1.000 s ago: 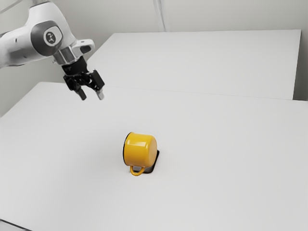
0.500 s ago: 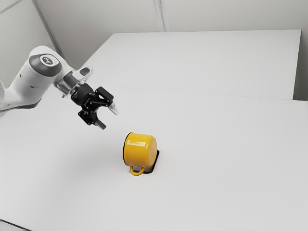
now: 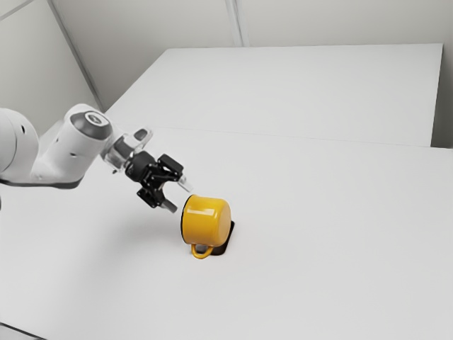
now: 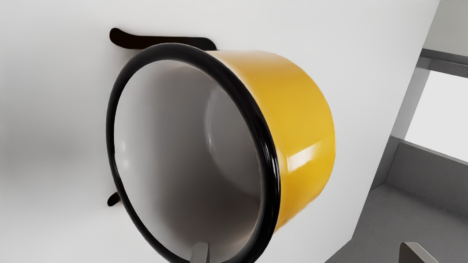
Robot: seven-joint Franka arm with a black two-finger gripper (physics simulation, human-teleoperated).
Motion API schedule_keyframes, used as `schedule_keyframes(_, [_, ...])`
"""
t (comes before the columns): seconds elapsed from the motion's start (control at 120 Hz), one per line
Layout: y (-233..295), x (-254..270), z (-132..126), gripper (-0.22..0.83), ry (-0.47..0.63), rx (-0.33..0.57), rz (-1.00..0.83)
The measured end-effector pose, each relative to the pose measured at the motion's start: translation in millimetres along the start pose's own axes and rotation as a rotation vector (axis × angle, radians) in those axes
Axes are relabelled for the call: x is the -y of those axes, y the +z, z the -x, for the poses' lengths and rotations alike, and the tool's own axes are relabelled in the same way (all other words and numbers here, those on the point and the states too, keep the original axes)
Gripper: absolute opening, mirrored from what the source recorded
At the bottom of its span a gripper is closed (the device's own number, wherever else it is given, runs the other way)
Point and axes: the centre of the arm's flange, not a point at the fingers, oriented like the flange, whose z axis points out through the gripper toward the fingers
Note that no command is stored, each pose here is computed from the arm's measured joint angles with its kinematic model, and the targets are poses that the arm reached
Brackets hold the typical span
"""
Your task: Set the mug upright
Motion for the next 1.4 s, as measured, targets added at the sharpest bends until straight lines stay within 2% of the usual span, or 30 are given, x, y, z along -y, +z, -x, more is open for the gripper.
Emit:
schedule_keyframes(0.25, [22.6,17.6,-14.2,0.56,0.038,-0.021,0.019])
schedule_keyframes(0.6, [39.6,13.5,-25.2,0.55,0.085,-0.079,0.132])
schedule_keyframes(0.692, [41.6,14.3,-23.5,0.45,0.09,-0.086,0.152])
schedule_keyframes(0.85, [44.5,12.0,-18.9,0.21,0.102,-0.097,0.179])
schedule_keyframes(1.042, [43.2,5.1,-18.3,-0.02,0.132,-0.107,0.185])
schedule_keyframes(1.183, [40.5,-0.1,-17.8,-0.1,0.151,-0.114,0.184])
schedule_keyframes(1.4, [28.7,-36.9,-7.5,-0.15,0.215,-0.117,0.168])
